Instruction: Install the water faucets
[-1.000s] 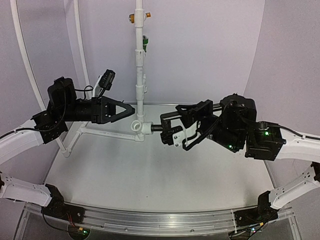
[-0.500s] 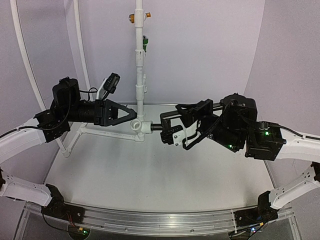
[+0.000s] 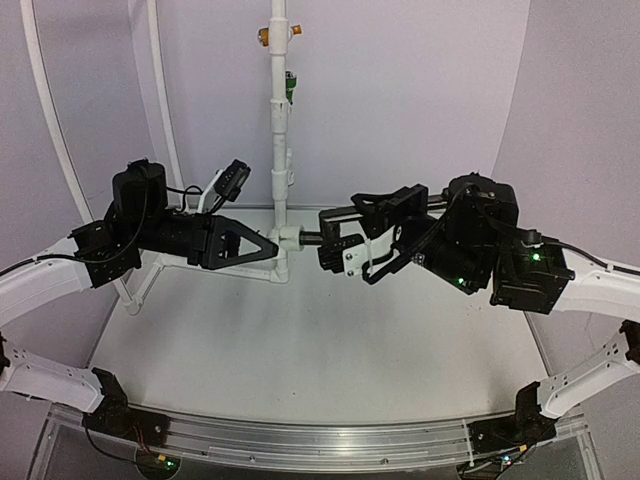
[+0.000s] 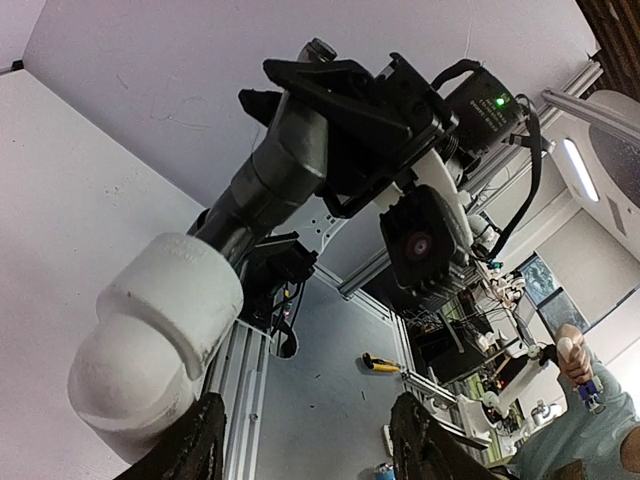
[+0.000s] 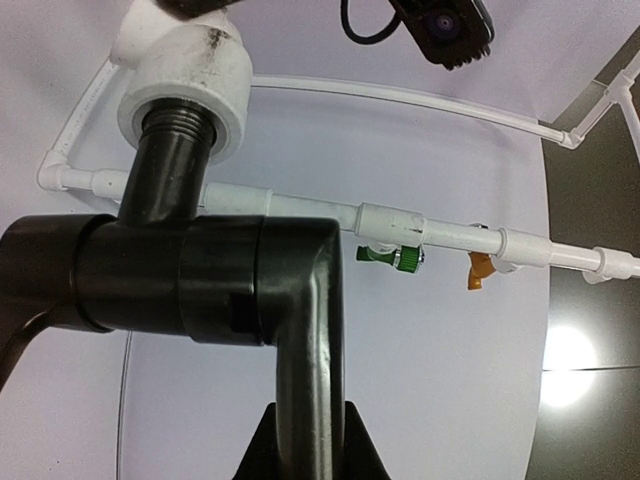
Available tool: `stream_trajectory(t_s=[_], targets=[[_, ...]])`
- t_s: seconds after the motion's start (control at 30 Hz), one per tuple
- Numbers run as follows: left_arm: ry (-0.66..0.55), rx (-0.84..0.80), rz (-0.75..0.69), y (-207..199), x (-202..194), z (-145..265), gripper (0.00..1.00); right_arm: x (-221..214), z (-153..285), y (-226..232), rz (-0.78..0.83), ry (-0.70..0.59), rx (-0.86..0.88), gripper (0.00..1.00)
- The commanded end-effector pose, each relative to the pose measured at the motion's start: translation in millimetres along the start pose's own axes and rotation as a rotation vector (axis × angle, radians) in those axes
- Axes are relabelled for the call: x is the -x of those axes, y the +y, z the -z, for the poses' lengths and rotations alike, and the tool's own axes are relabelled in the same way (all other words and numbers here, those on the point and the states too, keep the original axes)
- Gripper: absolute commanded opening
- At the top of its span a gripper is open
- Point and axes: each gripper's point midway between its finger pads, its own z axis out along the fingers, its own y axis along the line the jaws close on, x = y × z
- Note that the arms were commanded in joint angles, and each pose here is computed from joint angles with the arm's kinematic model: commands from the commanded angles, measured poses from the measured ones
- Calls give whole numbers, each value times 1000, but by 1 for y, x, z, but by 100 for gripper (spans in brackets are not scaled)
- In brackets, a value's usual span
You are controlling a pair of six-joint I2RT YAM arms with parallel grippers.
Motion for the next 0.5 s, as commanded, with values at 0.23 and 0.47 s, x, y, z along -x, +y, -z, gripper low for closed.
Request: stream_trajectory(t_s=[0.23, 0.47], targets=[[-63, 97, -47, 12, 17, 0, 65, -10, 16, -69, -186, -16, -194, 0], [-137, 108, -77, 9, 34, 3, 73, -5, 17, -59, -184, -46, -173, 0]])
